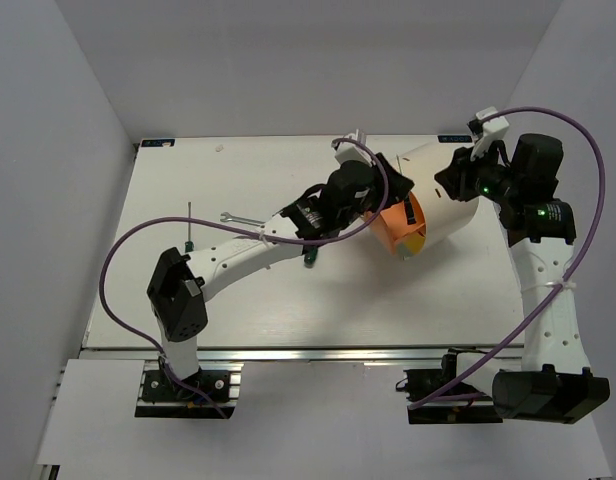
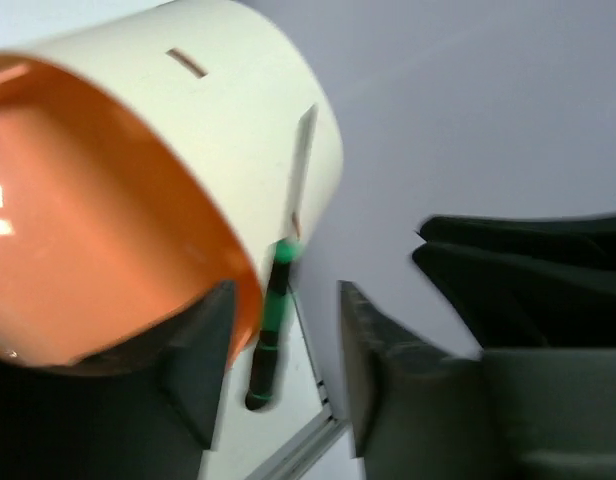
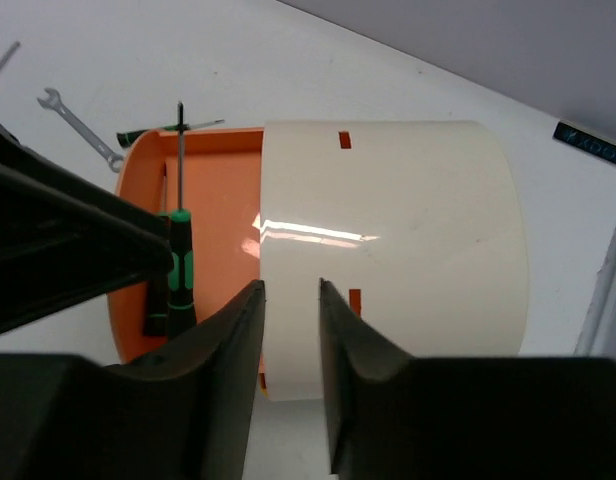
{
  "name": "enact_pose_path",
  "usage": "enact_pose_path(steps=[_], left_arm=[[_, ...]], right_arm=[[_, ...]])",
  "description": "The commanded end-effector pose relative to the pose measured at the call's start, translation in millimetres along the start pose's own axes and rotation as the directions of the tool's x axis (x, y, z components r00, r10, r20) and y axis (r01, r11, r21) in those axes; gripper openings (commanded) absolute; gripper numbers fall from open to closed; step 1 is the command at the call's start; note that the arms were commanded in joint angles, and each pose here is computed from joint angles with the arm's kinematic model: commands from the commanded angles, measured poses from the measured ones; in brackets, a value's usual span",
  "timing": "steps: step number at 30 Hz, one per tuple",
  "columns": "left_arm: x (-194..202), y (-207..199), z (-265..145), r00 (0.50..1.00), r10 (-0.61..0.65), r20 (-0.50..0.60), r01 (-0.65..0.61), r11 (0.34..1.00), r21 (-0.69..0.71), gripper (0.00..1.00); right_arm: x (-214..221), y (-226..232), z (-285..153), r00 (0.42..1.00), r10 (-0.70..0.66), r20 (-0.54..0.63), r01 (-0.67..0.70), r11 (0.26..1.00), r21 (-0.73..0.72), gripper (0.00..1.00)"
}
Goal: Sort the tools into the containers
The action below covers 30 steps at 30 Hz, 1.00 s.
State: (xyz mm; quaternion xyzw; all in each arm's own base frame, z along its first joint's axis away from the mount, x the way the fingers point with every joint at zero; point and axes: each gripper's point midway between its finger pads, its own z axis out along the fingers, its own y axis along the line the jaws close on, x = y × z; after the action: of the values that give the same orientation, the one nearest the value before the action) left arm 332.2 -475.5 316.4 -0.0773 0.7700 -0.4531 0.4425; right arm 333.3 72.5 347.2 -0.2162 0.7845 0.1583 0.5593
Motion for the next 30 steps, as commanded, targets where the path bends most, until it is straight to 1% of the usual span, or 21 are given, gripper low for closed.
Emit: enact_pose_path(steps=[1, 3, 4, 10, 12, 13, 14, 15, 16, 17, 18, 19, 20, 21, 22, 23, 24, 25, 27, 28, 30], left_arm=[[-20.3, -29.1, -6.9, 1.0, -0.016, 0.015, 0.015, 0.997, 0.071, 0.6], [-19.1, -32.9, -4.3, 1.0, -0.014, 0.005, 0.013, 0.996, 0.086, 0.65], [-22.6, -37.9, -4.7, 1.0, -0.013, 0.011, 0.012, 0.995, 0.097, 0.66], [-38.4, -33.6, -5.2, 0.999, 0.013, 0.049, -0.016, 0.998, 0.061, 0.63], [-63.7, -34.7, -17.3, 0.993, 0.023, 0.119, -0.028, 0.999, 0.04, 0.51], [-73.7, -32.7, -24.5, 0.988, 0.05, 0.144, -0.054, 0.998, 0.024, 0.4], [-83.8, -22.7, -29.9, 0.983, 0.066, 0.169, -0.066, 0.998, -0.008, 0.19], [-107.0, -29.2, -54.4, 0.974, 0.064, 0.218, -0.065, 0.998, -0.004, 0.11], [-123.6, -19.2, -68.3, 0.958, 0.088, 0.272, -0.075, 0.996, -0.057, 0.07], [-131.3, -8.5, -82.9, 0.951, 0.108, 0.288, -0.083, 0.992, -0.098, 0.03], [-144.1, 7.9, -113.8, 0.941, 0.116, 0.317, -0.078, 0.988, -0.131, 0.03], [-147.4, 27.3, -129.4, 0.937, 0.133, 0.324, -0.076, 0.98, -0.182, 0.03], [-147.5, 42.3, -144.1, 0.937, 0.142, 0.32, -0.077, 0.976, -0.206, 0.06], [-133.2, 84.9, -152.7, 0.945, 0.173, 0.279, -0.09, 0.954, -0.287, 0.17], [-145.1, 84.6, -188.6, 0.935, 0.144, 0.324, -0.059, 0.964, -0.258, 0.28], [-139.5, 102.1, -203.7, 0.937, 0.154, 0.313, -0.061, 0.955, -0.289, 0.39], [-134.1, 113.8, -217.4, 0.938, 0.153, 0.31, -0.057, 0.953, -0.298, 0.58], [-121.1, 135.3, -240.7, 0.944, 0.137, 0.3, -0.039, 0.95, -0.31, 0.65], [-106.8, 157.6, -261.4, 0.952, 0.105, 0.287, -0.004, 0.943, -0.334, 0.73], [-85.6, 185.8, -270.3, 0.967, 0.081, 0.243, 0.023, 0.918, -0.396, 0.76], [-76.5, 198.2, -292.4, 0.967, 0.022, 0.253, 0.08, 0.918, -0.387, 0.77]], right_arm=[[-11.2, 3.2, -2.5, 0.997, -0.066, 0.051, 0.068, 0.997, -0.025, 0.37], [-13.5, 10.1, -3.2, 0.994, -0.093, 0.063, 0.097, 0.993, -0.066, 0.52], [-15.1, 11.4, -3.9, 0.992, -0.106, 0.07, 0.111, 0.991, -0.073, 0.54], [-20.1, 15.6, -3.7, 0.989, -0.117, 0.086, 0.125, 0.987, -0.101, 0.57], [-26.5, 24.8, -6.6, 0.979, -0.166, 0.122, 0.183, 0.972, -0.15, 0.56], [-29.9, 32.8, -9.3, 0.969, -0.197, 0.149, 0.223, 0.956, -0.188, 0.55], [-35.2, 52.3, -14.3, 0.934, -0.278, 0.226, 0.336, 0.898, -0.285, 0.51], [-38.0, 63.5, -18.1, 0.906, -0.319, 0.28, 0.403, 0.853, -0.331, 0.48], [-39.6, 75.7, -21.6, 0.875, -0.344, 0.34, 0.463, 0.801, -0.38, 0.47], [-42.3, 99.1, -29.6, 0.838, -0.337, 0.429, 0.525, 0.714, -0.463, 0.47], [-44.9, 105.8, -28.8, 0.789, -0.377, 0.485, 0.596, 0.659, -0.458, 0.47], [-45.0, 114.3, -20.8, 0.781, -0.375, 0.499, 0.61, 0.629, -0.482, 0.48], [-45.3, 130.6, -9.2, 0.771, -0.4, 0.495, 0.628, 0.602, -0.493, 0.5], [-46.8, 137.4, -1.0, 0.727, -0.454, 0.516, 0.683, 0.558, -0.472, 0.54], [-46.1, 144.1, 12.1, 0.737, -0.469, 0.486, 0.675, 0.545, -0.498, 0.57], [-43.6, 161.7, 27.1, 0.731, -0.506, 0.457, 0.682, 0.53, -0.504, 0.61], [-43.4, 168.5, 37.1, 0.733, -0.521, 0.437, 0.679, 0.529, -0.509, 0.66], [-40.3, 175.3, 56.8, 0.746, -0.537, 0.393, 0.661, 0.528, -0.533, 0.68], [-30.3, 198.1, 81.0, 0.716, -0.615, 0.33, 0.678, 0.497, -0.542, 0.72], [-22.8, 210.2, 101.8, 0.693, -0.662, 0.286, 0.684, 0.476, -0.553, 0.73], [-13.8, 221.6, 121.5, 0.671, -0.697, 0.252, 0.687, 0.456, -0.566, 0.75]])
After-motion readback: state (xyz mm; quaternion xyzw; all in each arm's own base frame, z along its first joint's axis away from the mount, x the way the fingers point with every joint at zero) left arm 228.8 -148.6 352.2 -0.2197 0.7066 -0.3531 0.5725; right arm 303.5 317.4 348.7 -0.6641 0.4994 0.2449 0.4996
